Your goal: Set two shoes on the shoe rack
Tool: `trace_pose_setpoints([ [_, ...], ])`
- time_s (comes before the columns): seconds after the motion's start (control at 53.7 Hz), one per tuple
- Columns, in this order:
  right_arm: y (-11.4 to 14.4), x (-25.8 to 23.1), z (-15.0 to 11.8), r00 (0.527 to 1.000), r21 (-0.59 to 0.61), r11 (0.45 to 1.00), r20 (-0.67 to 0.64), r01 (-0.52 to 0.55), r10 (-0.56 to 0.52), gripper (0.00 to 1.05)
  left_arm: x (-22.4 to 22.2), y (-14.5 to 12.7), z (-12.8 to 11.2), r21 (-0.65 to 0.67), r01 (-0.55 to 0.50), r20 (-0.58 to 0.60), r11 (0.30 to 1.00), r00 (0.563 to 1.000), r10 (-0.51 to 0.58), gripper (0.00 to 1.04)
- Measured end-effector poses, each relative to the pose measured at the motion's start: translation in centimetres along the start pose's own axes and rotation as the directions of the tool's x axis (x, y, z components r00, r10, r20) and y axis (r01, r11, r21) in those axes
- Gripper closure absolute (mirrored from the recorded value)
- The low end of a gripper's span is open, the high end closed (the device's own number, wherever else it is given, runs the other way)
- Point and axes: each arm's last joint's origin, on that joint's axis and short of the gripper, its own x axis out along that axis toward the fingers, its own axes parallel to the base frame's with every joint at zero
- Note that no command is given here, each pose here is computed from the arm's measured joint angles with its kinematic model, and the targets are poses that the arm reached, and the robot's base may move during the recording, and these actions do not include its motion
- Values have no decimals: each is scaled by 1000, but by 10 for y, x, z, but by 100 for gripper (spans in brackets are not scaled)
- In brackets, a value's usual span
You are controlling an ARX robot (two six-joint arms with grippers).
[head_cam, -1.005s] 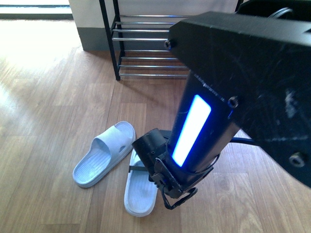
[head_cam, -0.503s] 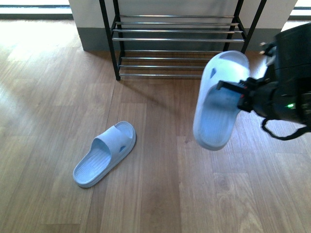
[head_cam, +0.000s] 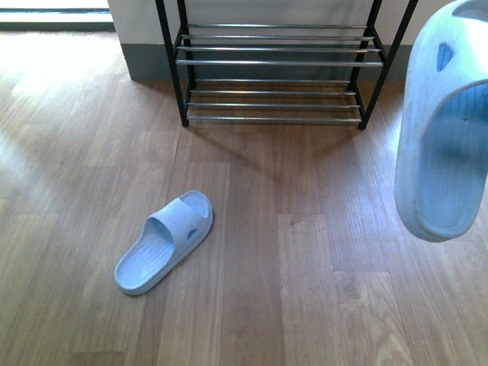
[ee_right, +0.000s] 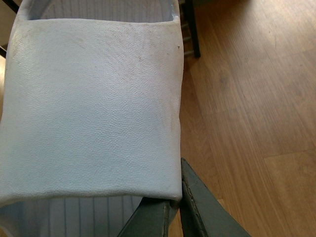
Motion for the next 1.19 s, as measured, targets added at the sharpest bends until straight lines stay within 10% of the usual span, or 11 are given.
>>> trace_pose_setpoints([
  [1.191, 0, -2, 2, 1000, -15, 1000, 9, -2, 2, 103, 0, 0, -1, -7, -27, -25, 1000, 999, 27, 9],
])
